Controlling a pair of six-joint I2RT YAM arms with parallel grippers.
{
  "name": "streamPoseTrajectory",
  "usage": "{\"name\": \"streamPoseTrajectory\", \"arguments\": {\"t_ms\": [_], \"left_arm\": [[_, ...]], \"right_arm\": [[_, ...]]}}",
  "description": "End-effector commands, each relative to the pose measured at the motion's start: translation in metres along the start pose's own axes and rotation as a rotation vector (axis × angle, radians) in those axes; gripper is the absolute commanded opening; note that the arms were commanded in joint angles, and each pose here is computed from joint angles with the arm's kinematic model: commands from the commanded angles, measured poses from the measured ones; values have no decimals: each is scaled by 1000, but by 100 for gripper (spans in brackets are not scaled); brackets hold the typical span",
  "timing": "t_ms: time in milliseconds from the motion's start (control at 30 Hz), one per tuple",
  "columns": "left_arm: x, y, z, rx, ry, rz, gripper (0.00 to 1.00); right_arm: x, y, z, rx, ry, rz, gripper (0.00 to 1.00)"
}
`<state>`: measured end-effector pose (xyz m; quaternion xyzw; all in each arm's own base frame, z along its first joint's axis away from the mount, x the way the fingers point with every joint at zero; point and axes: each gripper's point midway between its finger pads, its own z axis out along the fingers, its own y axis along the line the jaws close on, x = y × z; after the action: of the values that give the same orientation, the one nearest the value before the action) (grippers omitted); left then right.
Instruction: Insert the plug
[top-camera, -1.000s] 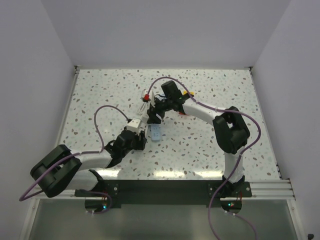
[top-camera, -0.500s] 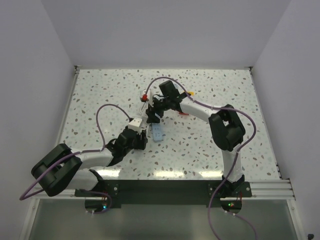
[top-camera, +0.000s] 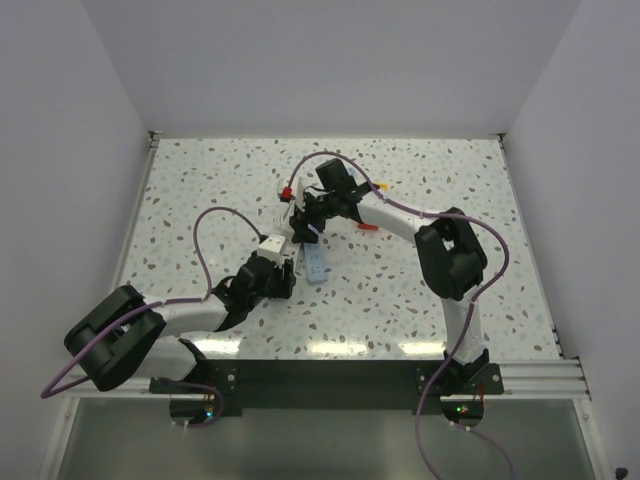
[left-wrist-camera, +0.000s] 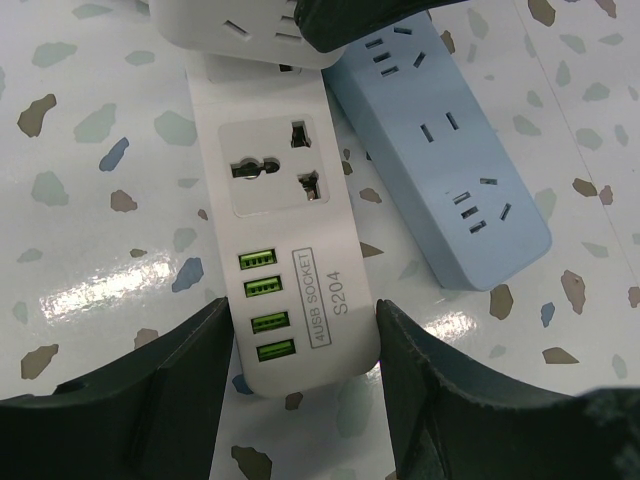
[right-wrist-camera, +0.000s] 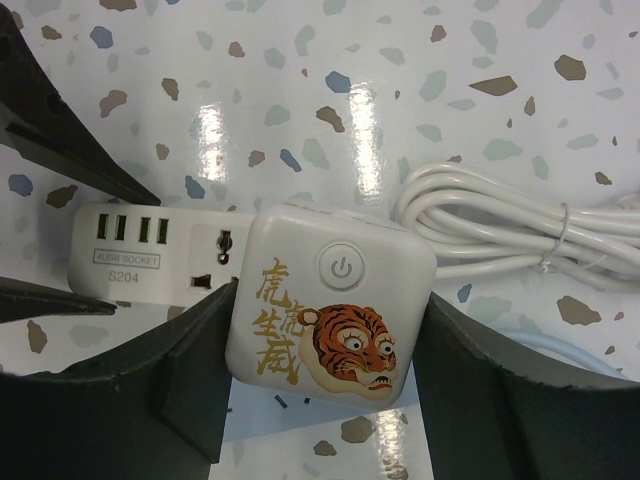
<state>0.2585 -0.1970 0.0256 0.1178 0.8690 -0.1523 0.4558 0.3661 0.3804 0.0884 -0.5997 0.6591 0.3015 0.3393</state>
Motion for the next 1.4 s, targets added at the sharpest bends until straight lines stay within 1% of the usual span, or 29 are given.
{"name": "streamPoseTrajectory", "arguments": {"t_ms": [0, 333, 667, 900, 1000, 1133, 1367], "left_arm": [[7, -5, 1, 16, 45, 28, 0], [7, -4, 1, 5, 44, 22, 0], [7, -4, 1, 8, 44, 24, 0], [6, -5, 0, 15, 40, 25, 0], [6, -5, 0, 15, 38, 26, 0], [5, -5, 0, 18, 35, 27, 0], [6, -6, 0, 21, 36, 30, 0]], "right_arm": [[11, -3, -7, 29, 60, 6, 0], [11, 3, -19, 44, 82, 7, 0], [13, 3, -18, 41, 93, 14, 0], [2, 3, -24, 46, 88, -3, 0], [-2, 6, -20, 37, 110, -22, 0], [6, 9, -12, 26, 157, -23, 0], [4, 12, -1, 12, 165, -37, 0]]}}
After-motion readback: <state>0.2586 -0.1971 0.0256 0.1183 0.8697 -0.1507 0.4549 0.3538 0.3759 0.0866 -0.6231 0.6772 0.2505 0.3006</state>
